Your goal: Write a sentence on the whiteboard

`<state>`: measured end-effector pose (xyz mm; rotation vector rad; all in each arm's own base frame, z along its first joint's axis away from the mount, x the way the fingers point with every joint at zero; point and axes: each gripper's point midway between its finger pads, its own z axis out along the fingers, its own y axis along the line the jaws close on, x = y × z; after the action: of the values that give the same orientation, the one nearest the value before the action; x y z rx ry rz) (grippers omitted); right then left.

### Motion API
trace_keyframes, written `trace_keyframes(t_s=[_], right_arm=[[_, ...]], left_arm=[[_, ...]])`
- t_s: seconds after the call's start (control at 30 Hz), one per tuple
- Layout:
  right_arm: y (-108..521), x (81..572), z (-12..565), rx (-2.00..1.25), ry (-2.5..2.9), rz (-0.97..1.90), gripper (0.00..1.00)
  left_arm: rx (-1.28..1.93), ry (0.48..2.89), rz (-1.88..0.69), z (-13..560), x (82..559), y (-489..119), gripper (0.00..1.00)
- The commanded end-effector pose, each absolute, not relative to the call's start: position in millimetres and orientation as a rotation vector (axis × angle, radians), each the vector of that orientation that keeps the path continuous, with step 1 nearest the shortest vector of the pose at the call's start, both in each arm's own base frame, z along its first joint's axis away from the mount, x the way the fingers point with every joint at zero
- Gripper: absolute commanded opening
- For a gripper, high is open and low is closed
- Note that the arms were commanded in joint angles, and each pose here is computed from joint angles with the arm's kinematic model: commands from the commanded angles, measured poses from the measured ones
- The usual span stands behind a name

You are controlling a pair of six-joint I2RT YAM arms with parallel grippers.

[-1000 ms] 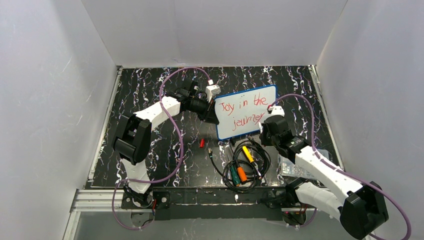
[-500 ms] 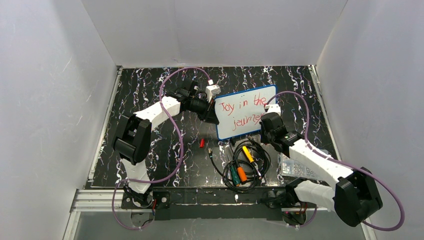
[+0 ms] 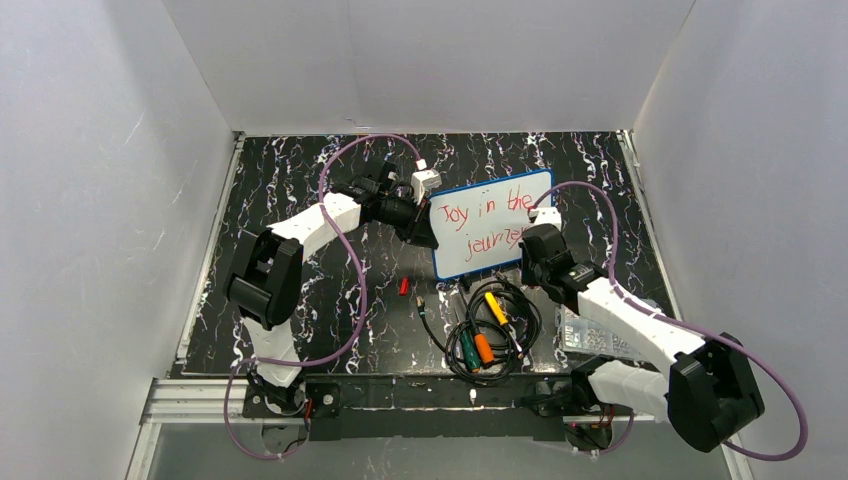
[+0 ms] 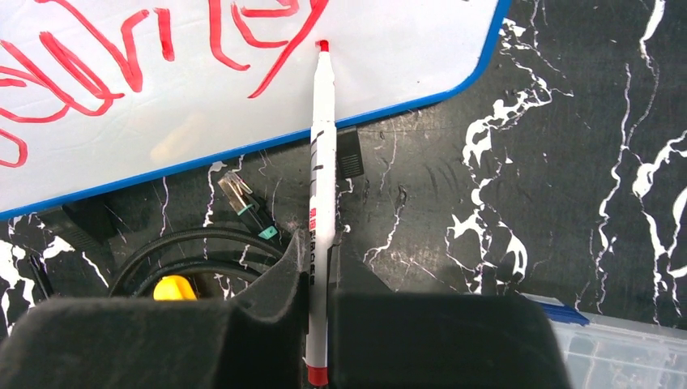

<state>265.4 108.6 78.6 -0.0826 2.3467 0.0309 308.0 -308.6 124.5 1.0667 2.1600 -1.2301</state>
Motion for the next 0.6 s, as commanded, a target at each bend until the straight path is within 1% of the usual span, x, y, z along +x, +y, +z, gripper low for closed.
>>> trace_keyframes(t_s=[0.0, 0.1, 0.3, 0.57], right_arm=[[100.4, 273.1, 108.1, -0.018, 2.261, 0.016, 0.01], [87.0, 269.3, 127.9, 0.035, 2.204, -0.018, 0.01], [76.2, 264.0, 158.4, 0.091, 2.101, 0.003, 0.01], [77.6, 262.9, 163.4, 0.090, 2.085, 0.026, 0.01]], left_arm=[[1.105, 2.051, -1.233, 159.6, 307.7, -313.1, 0.00], [1.100, 2.063, -1.233, 157.1, 308.5, -312.6, 0.01], [1.091, 2.080, -1.223, 153.8, 308.9, -310.7, 0.17], [1.081, 2.099, -1.218, 150.6, 305.9, -308.3, 0.38]])
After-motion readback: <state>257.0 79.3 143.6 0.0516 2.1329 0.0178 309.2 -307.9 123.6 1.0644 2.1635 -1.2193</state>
